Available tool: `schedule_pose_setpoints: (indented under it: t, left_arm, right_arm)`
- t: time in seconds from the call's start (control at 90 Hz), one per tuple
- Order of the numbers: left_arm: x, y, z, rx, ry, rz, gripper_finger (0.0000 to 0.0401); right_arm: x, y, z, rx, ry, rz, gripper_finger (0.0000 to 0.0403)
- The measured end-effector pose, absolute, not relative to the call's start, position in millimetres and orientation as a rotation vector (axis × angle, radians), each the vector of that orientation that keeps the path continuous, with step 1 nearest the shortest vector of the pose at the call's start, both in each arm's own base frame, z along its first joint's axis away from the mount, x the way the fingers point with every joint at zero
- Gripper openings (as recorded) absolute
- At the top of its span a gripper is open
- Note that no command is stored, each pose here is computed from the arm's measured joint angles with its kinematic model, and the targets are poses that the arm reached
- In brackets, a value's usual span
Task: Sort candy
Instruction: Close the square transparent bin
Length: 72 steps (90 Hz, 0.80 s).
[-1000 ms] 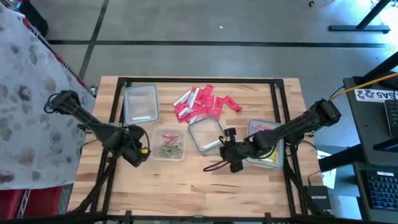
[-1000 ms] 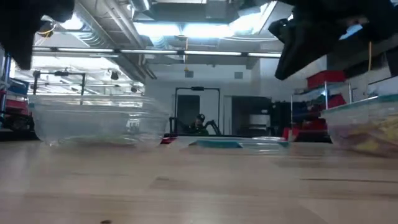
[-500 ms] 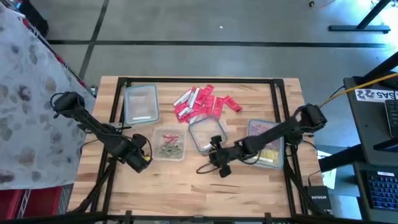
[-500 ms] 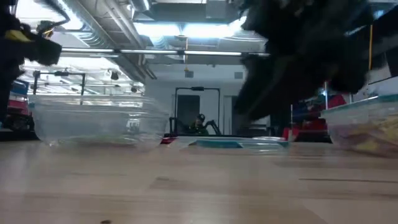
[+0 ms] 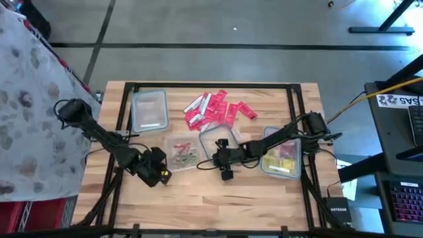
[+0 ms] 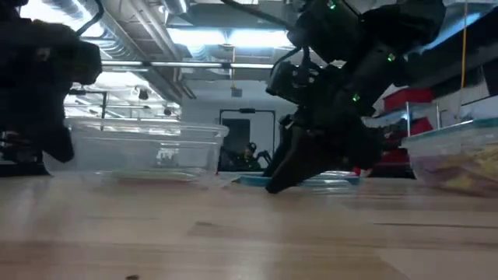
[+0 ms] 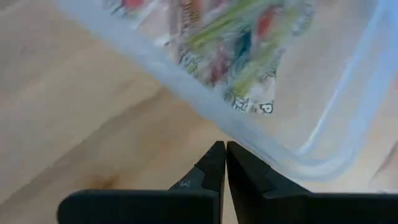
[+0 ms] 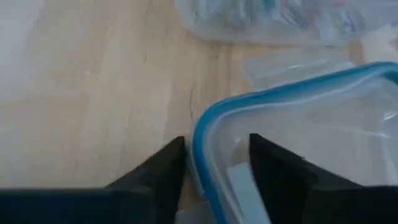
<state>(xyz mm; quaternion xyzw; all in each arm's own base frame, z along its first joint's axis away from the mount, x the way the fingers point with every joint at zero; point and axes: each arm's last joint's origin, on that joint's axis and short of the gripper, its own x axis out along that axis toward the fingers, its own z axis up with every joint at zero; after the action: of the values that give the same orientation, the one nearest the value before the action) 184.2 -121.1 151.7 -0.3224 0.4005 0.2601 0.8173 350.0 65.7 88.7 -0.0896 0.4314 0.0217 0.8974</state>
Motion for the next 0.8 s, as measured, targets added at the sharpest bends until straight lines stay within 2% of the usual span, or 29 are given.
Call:
schedule_pose_setpoints:
  t: [0.078,0.133,0.333,0.522,0.8]
  left_arm:
    - [186.9,-123.0,150.2,-0.694,0.844,0.542,0.0]
    - [187.2,-124.6,148.1,-0.69,0.852,0.539,0.0]
    - [186.9,-127.8,143.5,-0.684,0.869,0.538,0.0]
    - [186.3,-129.7,143.5,-0.687,0.868,0.529,0.0]
    - [186.4,-129.3,143.7,-0.68,0.857,0.536,0.0]
  right_arm:
    - [350.3,65.7,88.4,-0.182,0.897,0.041,0.0039]
    - [349.7,65.3,88.0,-0.173,0.905,0.033,0.0019]
    - [335.0,68.9,102.5,-0.166,0.985,0.01,0.0011]
    - [315.3,74.2,131.4,-0.2,1.022,0.006,0.0004]
    - [308.9,70.6,178.2,-0.236,0.87,-0.024,0.0005]
